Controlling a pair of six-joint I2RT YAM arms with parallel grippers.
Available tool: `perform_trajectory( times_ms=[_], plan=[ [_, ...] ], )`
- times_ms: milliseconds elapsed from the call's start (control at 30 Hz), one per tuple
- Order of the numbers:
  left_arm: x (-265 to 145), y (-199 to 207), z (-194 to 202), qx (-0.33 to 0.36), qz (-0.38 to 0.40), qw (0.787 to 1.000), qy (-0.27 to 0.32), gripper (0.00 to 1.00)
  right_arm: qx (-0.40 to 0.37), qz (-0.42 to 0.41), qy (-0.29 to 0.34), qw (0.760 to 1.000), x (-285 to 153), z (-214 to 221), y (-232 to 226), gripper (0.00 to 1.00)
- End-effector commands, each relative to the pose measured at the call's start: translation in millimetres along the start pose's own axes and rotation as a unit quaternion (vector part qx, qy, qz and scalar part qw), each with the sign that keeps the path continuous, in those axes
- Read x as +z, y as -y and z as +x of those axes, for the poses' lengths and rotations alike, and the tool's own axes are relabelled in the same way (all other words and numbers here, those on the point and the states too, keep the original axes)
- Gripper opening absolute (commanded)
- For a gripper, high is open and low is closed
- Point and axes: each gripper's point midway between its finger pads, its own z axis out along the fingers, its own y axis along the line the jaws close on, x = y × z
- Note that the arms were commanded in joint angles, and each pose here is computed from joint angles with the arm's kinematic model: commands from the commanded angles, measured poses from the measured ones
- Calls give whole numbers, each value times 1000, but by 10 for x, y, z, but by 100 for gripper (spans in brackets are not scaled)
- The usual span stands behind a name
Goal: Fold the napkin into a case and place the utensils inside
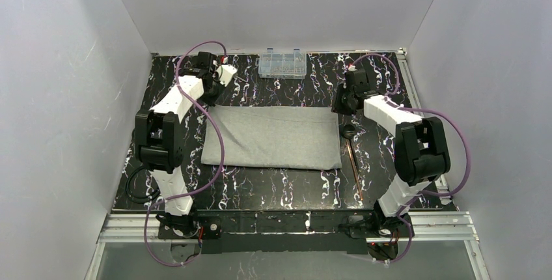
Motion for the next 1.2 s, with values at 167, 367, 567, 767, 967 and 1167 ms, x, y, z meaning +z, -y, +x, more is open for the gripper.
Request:
perform_trajectory(
  times_ms=[167, 367, 567, 767, 967, 1167],
  plan=[
    [-20, -26, 137, 14, -20, 1000, -15, 0, 12, 15, -57, 998, 65, 413, 139, 48],
    [-9, -11, 129, 14, -16, 1000, -12, 0, 7, 50, -66, 997, -45, 534, 307, 56],
    [-21, -3, 100, 13, -11, 1000, -9, 0, 10, 21, -90, 996, -101, 700, 248, 55],
    [-35, 1, 95, 12, -9, 1000, -8, 0, 14, 9, -101, 995, -101, 732, 205, 53],
    [-38, 14, 98, 12, -7, 1000, -7, 0, 20, 0, -98, 995, -182, 714, 161, 53],
    [-53, 9, 95, 13, -7, 1000, -5, 0, 26, 1, -110, 994, -234, 778, 167, 52]
  ],
)
